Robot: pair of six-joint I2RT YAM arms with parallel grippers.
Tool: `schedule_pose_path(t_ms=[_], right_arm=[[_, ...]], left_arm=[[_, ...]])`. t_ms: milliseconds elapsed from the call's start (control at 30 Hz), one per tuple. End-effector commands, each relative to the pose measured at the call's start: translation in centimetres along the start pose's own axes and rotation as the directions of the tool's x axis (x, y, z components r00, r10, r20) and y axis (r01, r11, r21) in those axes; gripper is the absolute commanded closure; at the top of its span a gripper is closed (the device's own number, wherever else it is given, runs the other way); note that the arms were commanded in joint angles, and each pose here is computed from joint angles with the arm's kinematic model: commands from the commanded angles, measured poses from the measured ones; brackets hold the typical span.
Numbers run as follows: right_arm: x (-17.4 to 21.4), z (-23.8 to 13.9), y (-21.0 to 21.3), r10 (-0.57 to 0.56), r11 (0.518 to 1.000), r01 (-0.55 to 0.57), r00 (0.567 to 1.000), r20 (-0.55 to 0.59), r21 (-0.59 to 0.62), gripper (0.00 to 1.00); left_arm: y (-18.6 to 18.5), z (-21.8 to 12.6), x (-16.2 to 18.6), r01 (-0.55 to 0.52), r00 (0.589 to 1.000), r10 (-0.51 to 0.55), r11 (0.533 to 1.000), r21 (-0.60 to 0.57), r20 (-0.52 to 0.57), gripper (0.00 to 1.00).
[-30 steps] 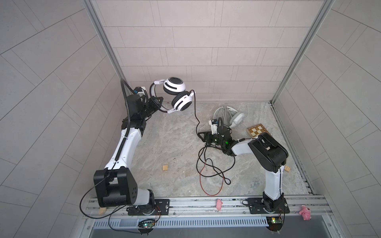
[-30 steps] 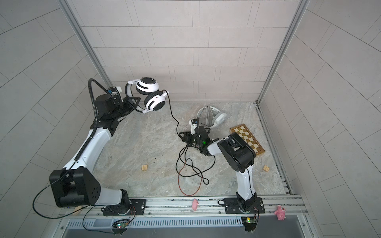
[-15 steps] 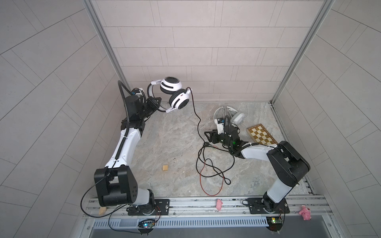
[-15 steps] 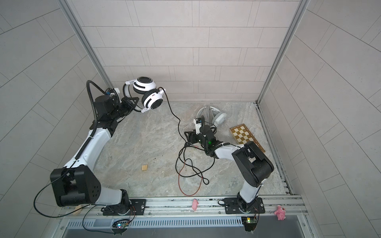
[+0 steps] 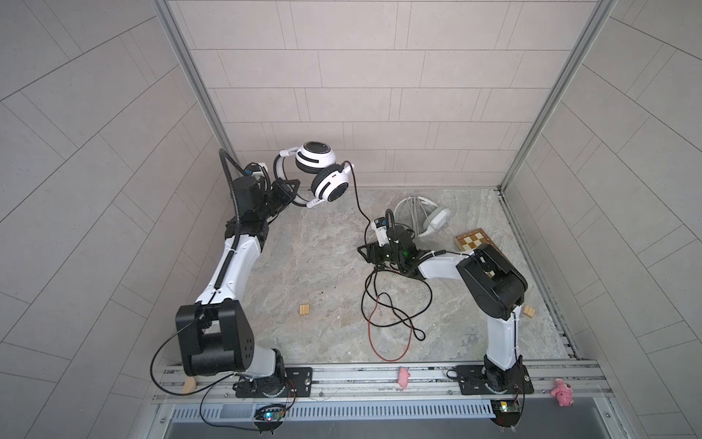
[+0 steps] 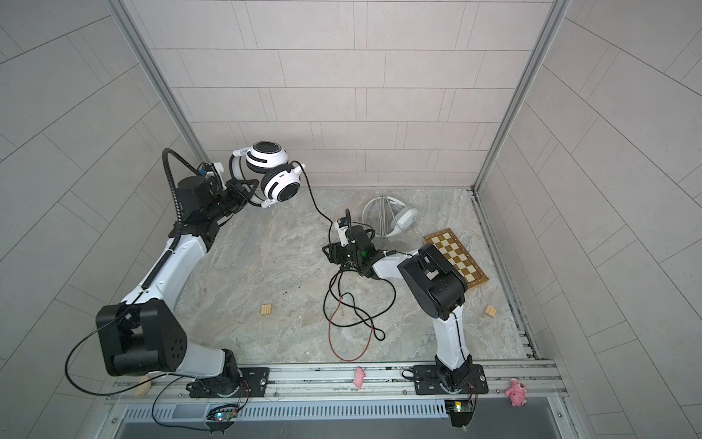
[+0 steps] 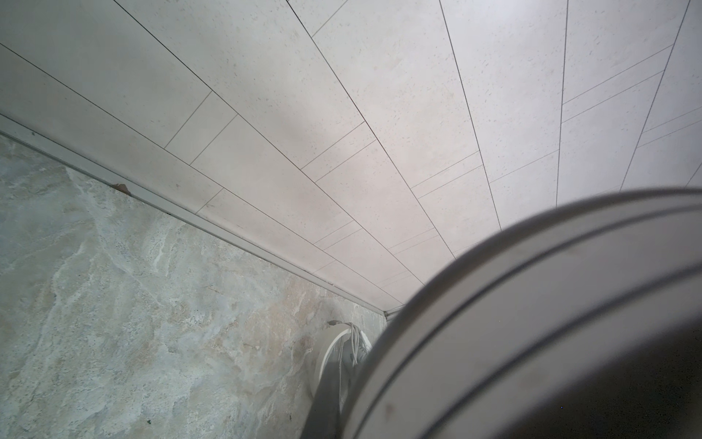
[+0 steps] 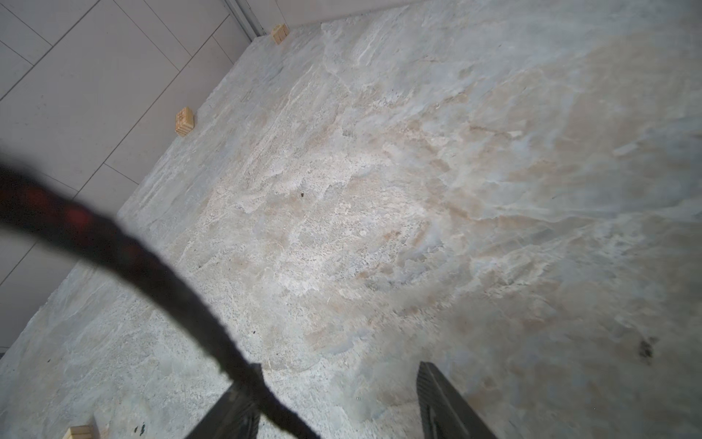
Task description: Wrap the headphones
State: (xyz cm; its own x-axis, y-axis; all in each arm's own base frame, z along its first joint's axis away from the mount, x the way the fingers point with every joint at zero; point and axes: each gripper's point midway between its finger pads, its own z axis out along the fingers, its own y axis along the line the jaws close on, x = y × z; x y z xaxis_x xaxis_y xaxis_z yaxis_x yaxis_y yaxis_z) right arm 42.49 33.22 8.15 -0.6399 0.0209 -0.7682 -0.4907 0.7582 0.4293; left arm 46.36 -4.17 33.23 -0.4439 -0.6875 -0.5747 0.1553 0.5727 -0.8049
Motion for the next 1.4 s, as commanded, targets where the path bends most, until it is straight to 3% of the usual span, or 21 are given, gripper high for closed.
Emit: schedule_pose_path(t_ms=[0, 100, 200, 367, 467, 633, 833, 1033, 1167, 1367], right_arm=[[0.4, 0.4, 1.3, 0.029, 0.998, -0.03, 0.999, -0.018, -0.054, 0.53], [1.7, -0.1, 1.2, 0.014, 0.999, -0.015, 1.0, -0.028, -0.039, 0.76], [2.5, -1.9, 0.5, -0.003, 1.0, 0.003, 1.0, -0.015, -0.005, 0.9], [2.4, -6.8, -0.6, -0.104, 0.986, 0.109, 0.994, -0.04, 0.13, 0.97], [1.1, -9.9, -0.6, -0.203, 0.947, 0.225, 0.972, -0.114, 0.228, 0.99], [-2.4, -15.5, 1.4, -0.369, 0.846, 0.438, 0.893, -0.259, 0.306, 1.0], [-8.9, -21.4, 6.0, -0.489, 0.782, 0.543, 0.839, -0.239, 0.306, 1.0], [-12.1, -23.3, 8.4, -0.567, 0.717, 0.625, 0.781, -0.262, 0.308, 1.0], [-13.7, -24.1, 8.8, -0.619, 0.618, 0.701, 0.713, -0.329, 0.355, 1.0], [-16.0, -25.4, 11.1, -0.666, 0.563, 0.734, 0.675, -0.317, 0.38, 1.0]], left_arm=[[-2.6, -0.7, -1.3, -0.024, 0.999, 0.021, 0.995, 0.095, 0.034, 1.0], [-1.9, -1.2, -1.6, -0.016, 0.998, 0.012, 0.998, 0.065, 0.058, 1.0], [-1.9, -1.7, -1.8, -0.027, 0.997, 0.024, 0.998, 0.05, 0.074, 1.0], [-0.5, -2.3, -2.0, -0.003, 0.994, 0.005, 1.0, -0.019, 0.113, 1.0], [0.0, -2.7, -2.1, -0.002, 0.992, 0.01, 0.998, -0.064, 0.127, 1.0], [1.8, -3.3, -1.8, 0.001, 0.991, 0.026, 0.981, -0.194, 0.133, 1.0], [1.1, -2.4, -0.2, -0.047, 0.995, 0.063, 0.975, -0.217, 0.071, 1.0], [-0.6, -1.6, 1.9, -0.143, 0.989, 0.148, 0.965, -0.219, 0.008, 1.0], [-1.4, -1.2, 3.6, -0.227, 0.974, 0.222, 0.942, -0.249, -0.045, 1.0], [-2.1, -0.2, 5.1, -0.241, 0.969, 0.221, 0.946, -0.219, -0.11, 1.0]])
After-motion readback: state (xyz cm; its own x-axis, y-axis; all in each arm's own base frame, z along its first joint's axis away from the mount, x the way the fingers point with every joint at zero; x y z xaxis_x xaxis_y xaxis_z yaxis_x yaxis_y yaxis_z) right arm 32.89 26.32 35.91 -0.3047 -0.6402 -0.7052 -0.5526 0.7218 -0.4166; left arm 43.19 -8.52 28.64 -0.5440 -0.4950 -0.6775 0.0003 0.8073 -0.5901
